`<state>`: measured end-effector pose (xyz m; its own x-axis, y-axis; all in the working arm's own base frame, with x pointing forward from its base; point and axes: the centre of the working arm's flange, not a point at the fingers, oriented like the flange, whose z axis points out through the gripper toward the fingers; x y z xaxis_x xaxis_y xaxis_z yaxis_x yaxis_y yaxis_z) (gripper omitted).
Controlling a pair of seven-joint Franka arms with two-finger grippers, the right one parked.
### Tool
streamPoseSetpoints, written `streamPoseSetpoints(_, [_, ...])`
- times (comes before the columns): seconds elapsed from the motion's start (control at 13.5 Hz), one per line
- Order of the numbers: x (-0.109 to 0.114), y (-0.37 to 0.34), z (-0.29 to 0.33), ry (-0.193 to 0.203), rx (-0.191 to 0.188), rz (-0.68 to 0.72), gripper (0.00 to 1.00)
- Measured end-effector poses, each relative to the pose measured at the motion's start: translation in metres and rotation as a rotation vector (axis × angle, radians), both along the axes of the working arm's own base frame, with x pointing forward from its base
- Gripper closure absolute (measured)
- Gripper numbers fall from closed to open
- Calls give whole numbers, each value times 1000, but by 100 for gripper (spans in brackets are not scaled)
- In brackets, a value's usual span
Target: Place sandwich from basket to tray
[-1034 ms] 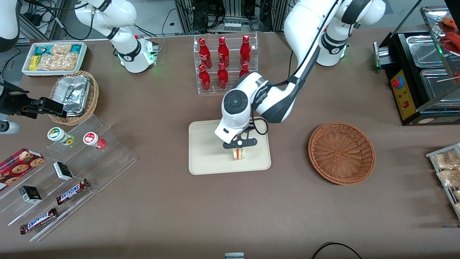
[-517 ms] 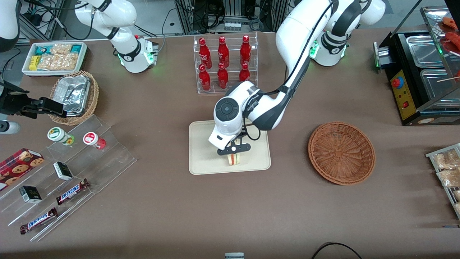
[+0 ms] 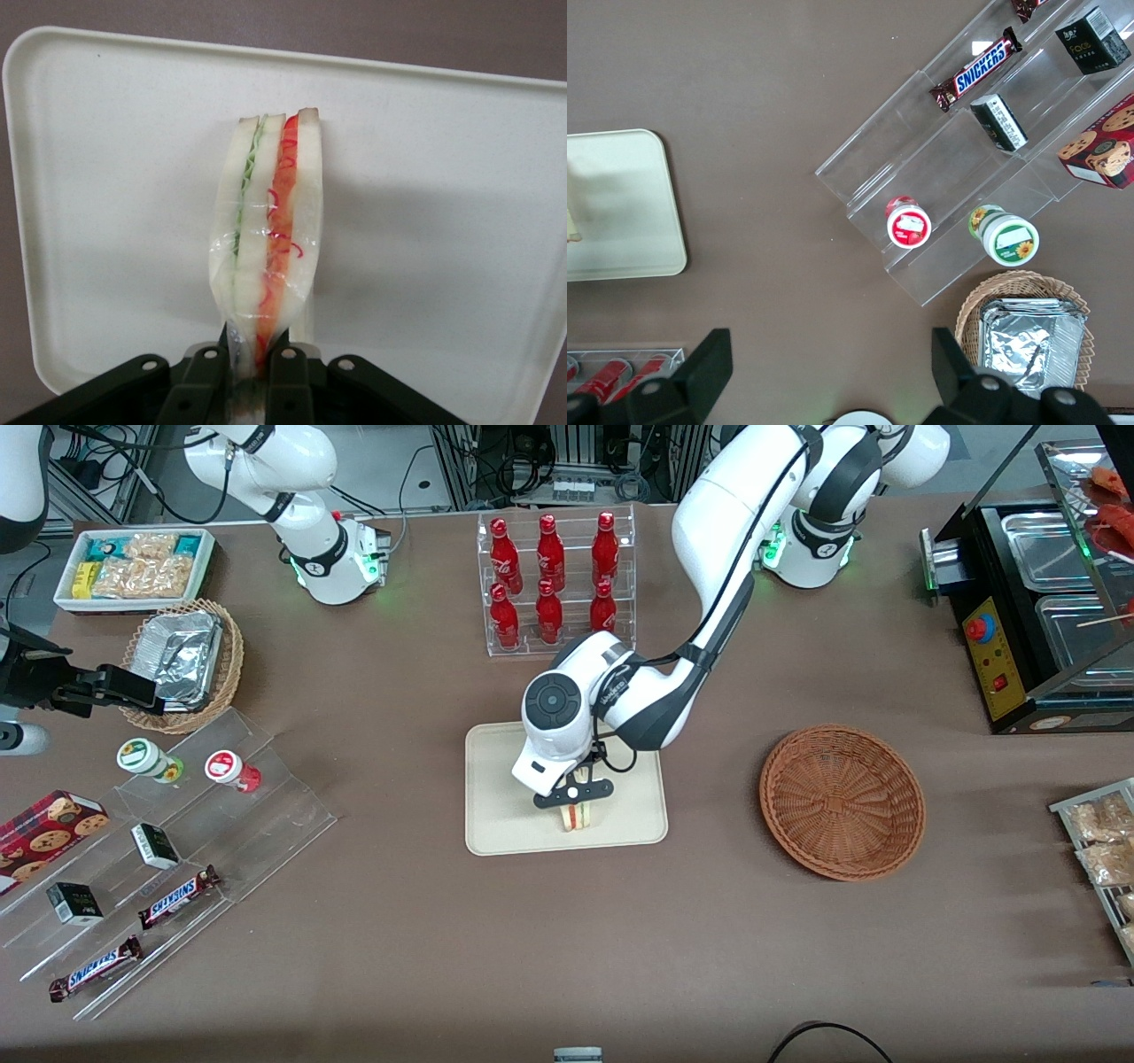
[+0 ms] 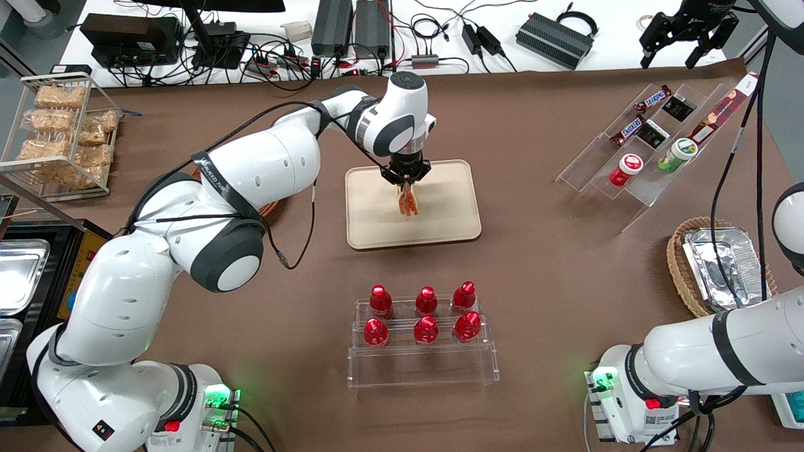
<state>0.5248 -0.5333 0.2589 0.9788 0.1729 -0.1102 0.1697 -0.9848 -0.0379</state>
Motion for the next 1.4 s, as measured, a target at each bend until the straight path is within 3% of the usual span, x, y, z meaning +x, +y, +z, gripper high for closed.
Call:
streamPoseSetpoints(0.07, [0,0,-2,2,2,2,85])
streamPoseSetpoints(0.22, [0,0,-4,4,5,2,70])
streamPoseSetpoints(0.74, [6,-4,35,-29,-27,3,1])
streamPoseSetpoints(1.11, [7,8,103,-51,-29,-96,0])
streamPoseSetpoints(1.4, [35,52,132,-51,-17,-111,0])
